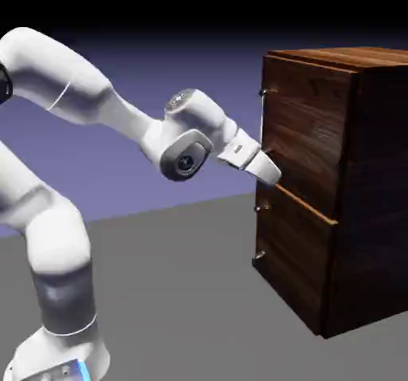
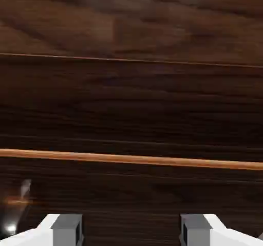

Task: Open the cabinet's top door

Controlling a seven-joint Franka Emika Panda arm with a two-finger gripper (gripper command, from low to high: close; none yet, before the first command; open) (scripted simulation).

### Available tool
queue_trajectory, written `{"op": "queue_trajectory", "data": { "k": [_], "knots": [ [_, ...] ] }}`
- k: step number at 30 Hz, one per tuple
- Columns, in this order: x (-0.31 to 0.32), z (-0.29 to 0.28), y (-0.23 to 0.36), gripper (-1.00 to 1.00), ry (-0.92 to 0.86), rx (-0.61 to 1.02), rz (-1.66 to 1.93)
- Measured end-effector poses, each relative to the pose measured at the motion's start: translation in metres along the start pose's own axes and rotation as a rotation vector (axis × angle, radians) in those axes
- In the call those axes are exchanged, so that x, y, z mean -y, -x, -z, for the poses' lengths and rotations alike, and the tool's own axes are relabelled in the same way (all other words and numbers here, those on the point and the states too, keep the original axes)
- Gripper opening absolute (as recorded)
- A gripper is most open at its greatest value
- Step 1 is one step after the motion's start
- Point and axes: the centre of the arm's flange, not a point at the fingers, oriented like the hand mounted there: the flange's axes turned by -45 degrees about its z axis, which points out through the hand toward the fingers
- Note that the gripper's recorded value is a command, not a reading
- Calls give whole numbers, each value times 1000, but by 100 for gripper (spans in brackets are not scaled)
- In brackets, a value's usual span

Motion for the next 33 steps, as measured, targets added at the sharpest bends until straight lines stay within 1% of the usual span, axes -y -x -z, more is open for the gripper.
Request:
{"op": "queue_trajectory", "data": {
  "k": [9, 19, 26, 33],
  "knots": [
    [-2, 61, -29, 0, 20, -148, -110],
    [20, 114, -40, 0, 25, -311, -177],
    [46, 133, -38, 0, 24, -420, -188],
    [77, 133, -32, 0, 24, -519, -173]
  ]
}}
